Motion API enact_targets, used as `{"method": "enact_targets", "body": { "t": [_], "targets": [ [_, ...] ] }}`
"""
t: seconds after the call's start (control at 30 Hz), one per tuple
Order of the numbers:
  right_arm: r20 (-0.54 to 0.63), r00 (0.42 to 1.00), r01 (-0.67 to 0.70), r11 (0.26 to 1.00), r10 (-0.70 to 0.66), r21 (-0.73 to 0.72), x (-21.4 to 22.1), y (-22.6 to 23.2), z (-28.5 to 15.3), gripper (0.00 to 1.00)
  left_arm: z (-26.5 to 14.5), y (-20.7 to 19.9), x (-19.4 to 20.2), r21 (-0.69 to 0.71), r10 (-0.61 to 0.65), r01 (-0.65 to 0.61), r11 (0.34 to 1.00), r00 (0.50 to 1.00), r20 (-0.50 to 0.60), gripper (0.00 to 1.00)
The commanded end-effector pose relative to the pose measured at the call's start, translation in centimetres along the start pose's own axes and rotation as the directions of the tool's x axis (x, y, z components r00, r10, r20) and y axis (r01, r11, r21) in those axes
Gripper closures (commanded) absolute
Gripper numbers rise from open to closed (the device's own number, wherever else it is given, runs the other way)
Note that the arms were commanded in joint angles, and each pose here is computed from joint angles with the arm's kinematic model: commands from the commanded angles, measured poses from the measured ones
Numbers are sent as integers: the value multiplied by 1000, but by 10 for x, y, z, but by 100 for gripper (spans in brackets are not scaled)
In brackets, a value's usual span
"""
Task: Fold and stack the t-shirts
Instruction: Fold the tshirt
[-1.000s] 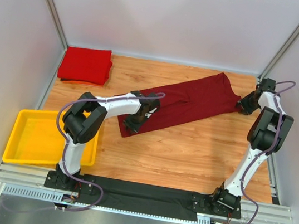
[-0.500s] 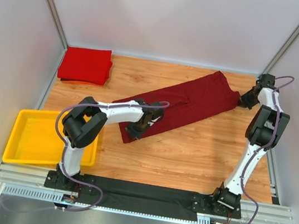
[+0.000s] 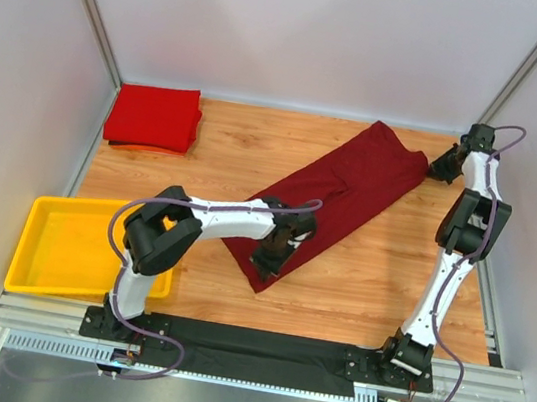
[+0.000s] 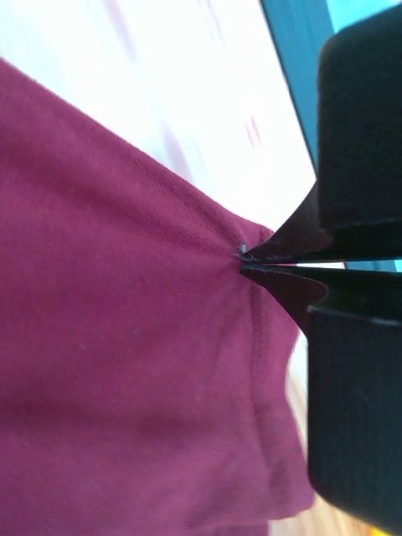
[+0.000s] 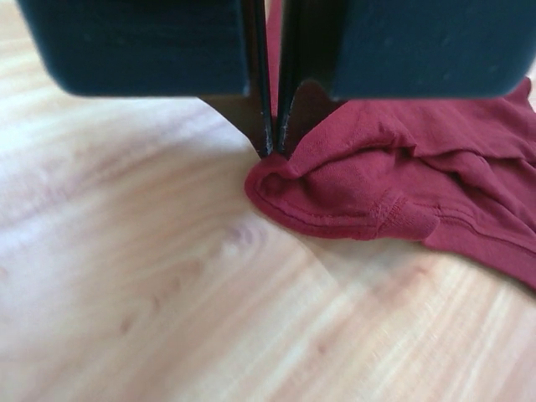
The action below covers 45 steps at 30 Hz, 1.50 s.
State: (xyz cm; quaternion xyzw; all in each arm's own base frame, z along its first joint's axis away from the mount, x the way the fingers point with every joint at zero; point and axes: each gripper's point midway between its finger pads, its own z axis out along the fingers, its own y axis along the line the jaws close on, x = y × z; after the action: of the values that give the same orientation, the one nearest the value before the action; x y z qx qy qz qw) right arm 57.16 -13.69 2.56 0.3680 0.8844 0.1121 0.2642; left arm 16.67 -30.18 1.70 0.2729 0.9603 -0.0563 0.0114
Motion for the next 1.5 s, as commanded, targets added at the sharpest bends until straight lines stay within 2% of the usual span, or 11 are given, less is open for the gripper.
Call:
{"method": "enact_targets", "body": {
  "t": [0.0, 0.07, 0.2, 0.37, 0.47, 0.6, 0.73, 0.87, 1.0, 1.2, 1.47],
  "targets": [
    [78, 997, 17, 999, -14, -44, -25, 8, 13, 98, 1, -39, 6, 80, -37, 42, 996, 998, -57, 98],
    [98, 995, 17, 998, -12, -52, -33, 11, 16, 95, 3, -46, 6, 89, -49, 56, 994, 996, -73, 89],
    [127, 992, 31, 997, -23, -66, -44, 17, 12, 76, -8, -60, -3, 128, -73, 78, 989, 996, -45, 68],
    [120, 993, 10, 996, 0, -86, -47, 24, -16, 60, -42, -69, -23, 150, -3, 1, 989, 1000, 14, 65],
    [100, 994, -33, 994, 43, -102, -39, 32, -46, 52, -61, -54, -35, 75, 32, -37, 997, 998, 58, 65],
    [51, 993, -98, 991, 103, -93, -18, 33, -77, 50, -71, -26, -44, 53, 9, -13, 999, 997, 81, 66],
    [6, 988, -151, 985, 152, -79, 9, 30, -101, 51, -65, 27, -47, -41, -61, 65, 997, 994, 87, 65],
    [-76, 982, -180, 980, 175, -79, 59, 24, -103, 51, -58, 96, -49, -126, -213, 224, 966, 973, 94, 64],
    [-67, 988, -143, 984, 136, -109, 80, 24, -106, 51, -54, 139, -45, -129, -320, 331, 935, 942, 100, 58],
    [-69, 991, -121, 978, 111, -168, 94, 23, -85, 50, -48, 165, -44, -129, -343, 354, 926, 934, 101, 51],
    [-95, 993, -89, 983, 75, -160, 98, 14, -48, 50, -22, 181, -36, -128, -370, 368, 921, 929, 10, 50]
  ]
}}
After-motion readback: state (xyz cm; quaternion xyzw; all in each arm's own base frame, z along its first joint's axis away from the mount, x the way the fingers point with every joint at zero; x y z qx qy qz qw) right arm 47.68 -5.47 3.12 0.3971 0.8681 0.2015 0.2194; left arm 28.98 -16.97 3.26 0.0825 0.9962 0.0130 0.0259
